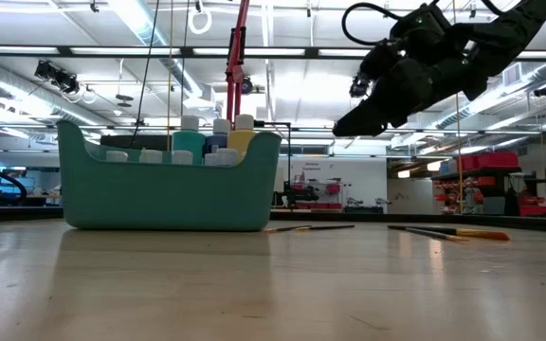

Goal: Pick & Place Paint Supplies
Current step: Put the gold paint brush into the blue cup

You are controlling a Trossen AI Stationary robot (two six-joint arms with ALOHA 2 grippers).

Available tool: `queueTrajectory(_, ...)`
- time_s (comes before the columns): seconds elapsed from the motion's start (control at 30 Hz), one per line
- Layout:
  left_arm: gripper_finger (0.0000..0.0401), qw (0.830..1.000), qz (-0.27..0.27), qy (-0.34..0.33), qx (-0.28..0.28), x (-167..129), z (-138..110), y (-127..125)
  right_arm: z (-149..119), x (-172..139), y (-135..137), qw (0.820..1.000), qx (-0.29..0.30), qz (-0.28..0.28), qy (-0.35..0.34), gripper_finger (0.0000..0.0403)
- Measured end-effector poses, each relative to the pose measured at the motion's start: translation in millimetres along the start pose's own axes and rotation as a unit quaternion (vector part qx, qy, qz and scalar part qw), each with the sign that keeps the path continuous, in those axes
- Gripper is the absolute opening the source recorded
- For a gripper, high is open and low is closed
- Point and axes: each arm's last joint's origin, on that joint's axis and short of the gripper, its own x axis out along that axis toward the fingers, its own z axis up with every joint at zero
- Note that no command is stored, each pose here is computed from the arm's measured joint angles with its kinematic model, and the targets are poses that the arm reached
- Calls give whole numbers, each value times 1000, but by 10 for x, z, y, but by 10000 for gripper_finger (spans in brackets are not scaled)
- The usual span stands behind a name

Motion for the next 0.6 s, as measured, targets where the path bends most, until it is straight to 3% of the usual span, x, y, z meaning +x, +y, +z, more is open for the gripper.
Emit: queueTrajectory(0.6,155,1000,0,0,-15,1,-1,1,46,29,3,999,-40,13,-32,223)
